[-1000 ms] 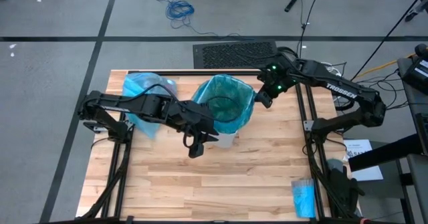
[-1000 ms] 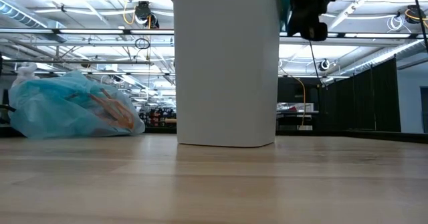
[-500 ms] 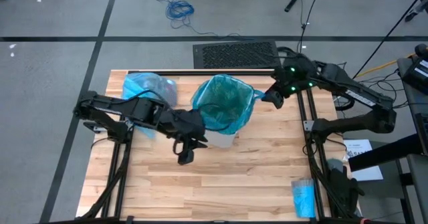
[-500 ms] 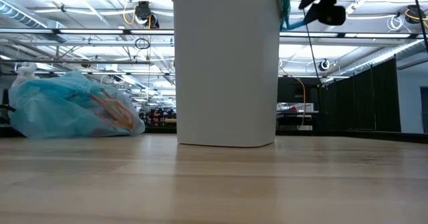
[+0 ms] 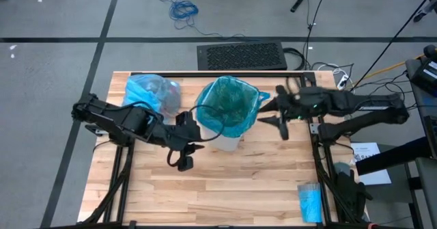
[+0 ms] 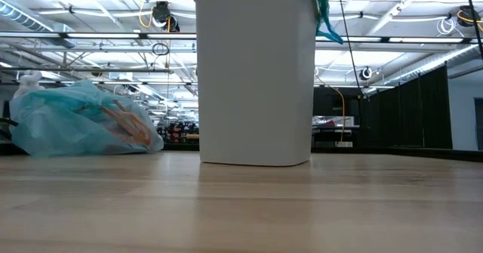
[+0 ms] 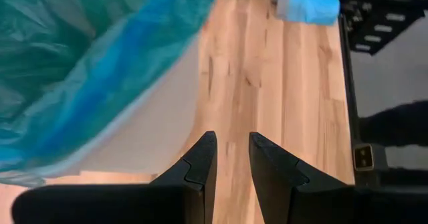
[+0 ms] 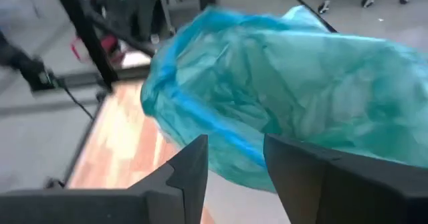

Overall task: Place trash/remove bag and relplace
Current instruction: Insert the new blue trash bag into the white trash bin

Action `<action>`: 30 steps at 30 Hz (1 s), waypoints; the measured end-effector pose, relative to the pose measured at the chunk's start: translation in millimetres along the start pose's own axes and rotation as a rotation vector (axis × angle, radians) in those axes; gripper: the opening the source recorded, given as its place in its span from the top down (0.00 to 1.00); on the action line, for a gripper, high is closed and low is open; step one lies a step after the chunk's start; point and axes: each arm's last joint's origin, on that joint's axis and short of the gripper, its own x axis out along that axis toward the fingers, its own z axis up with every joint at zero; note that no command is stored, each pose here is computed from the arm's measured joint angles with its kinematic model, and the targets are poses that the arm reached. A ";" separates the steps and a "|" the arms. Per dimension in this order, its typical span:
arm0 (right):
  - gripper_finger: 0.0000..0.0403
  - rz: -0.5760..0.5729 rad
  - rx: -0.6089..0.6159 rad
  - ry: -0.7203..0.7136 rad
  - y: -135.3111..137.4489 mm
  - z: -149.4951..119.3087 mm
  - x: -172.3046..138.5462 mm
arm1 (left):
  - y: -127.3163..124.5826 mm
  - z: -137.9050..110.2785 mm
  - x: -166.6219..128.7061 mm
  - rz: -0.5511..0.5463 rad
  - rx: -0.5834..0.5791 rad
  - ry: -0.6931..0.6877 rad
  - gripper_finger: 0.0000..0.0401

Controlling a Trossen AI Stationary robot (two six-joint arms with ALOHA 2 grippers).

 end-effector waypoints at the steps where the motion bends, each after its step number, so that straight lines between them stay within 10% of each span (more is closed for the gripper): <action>1: 0.66 0.000 -0.027 0.011 3.1 -1.0 6.0 | 2.0 1.2 0.6 0.004 -0.013 -0.005 0.79; 11: 0.63 0.098 -0.280 -0.107 31.8 8.2 32.1 | 17.3 6.0 3.0 0.048 -0.066 -0.009 0.79; 30: 0.60 0.124 -0.382 -0.033 49.1 23.1 86.2 | 18.0 7.1 3.3 0.047 -0.065 -0.017 0.79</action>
